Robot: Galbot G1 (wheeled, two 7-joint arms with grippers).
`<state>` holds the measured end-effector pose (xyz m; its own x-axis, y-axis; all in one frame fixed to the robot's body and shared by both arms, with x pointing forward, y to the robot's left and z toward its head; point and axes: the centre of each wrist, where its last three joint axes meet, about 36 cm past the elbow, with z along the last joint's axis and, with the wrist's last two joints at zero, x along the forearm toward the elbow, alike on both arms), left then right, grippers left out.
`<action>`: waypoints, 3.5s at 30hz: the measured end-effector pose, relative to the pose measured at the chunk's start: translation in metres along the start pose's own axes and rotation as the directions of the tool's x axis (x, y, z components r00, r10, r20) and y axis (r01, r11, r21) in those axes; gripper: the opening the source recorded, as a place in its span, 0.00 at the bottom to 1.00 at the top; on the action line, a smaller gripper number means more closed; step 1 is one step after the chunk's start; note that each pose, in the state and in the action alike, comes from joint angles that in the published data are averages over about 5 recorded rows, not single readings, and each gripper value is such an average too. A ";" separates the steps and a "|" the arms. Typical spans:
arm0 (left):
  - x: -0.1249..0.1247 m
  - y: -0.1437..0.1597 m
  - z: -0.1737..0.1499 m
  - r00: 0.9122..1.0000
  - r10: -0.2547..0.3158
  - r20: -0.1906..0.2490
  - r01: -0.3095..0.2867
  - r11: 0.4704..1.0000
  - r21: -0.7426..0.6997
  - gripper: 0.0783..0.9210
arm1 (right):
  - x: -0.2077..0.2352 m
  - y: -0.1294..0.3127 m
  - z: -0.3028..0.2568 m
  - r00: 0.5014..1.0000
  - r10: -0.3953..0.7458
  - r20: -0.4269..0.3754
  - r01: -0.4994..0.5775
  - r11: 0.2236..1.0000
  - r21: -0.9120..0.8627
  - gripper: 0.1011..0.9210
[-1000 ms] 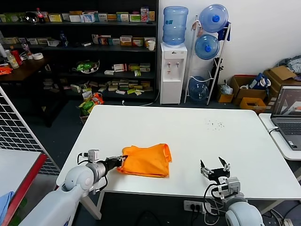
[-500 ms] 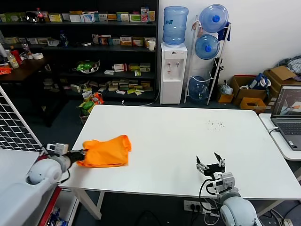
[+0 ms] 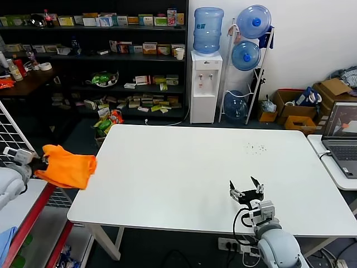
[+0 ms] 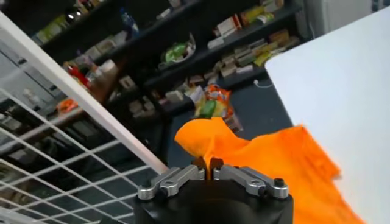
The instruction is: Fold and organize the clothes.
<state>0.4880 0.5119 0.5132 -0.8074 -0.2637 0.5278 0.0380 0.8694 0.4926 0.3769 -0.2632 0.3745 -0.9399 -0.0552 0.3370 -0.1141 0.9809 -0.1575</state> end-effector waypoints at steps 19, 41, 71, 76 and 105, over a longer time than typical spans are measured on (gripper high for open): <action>0.034 -0.115 -0.033 0.979 0.203 0.035 -0.206 0.970 0.128 0.06 | 0.011 0.001 0.010 1.000 0.018 -0.006 -0.018 1.000 0.011 0.88; 0.045 -0.263 -0.060 0.900 0.405 0.159 -0.435 0.819 0.374 0.06 | 0.020 -0.006 0.022 0.999 0.054 0.002 -0.054 0.998 0.024 0.88; 0.073 -0.481 -0.112 0.779 0.498 0.380 -0.624 0.555 0.550 0.48 | 0.022 -0.020 0.030 0.995 0.095 0.001 -0.095 0.995 0.007 0.88; 0.079 -0.478 -0.109 0.763 0.459 0.456 -0.647 0.535 0.544 0.66 | 0.022 -0.025 0.030 0.995 0.094 0.014 -0.094 0.996 -0.012 0.88; 0.043 -0.348 0.090 0.772 0.084 0.630 -0.278 0.936 0.216 0.88 | 0.018 -0.060 0.031 0.988 0.063 0.142 -0.047 0.992 -0.116 0.88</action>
<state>0.3866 0.2356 0.3023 -0.9911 0.1322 0.0127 0.1325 0.9774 0.1648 0.3568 -0.3286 0.3609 -0.9813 -0.0191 0.1915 -0.0319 0.9974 -0.0639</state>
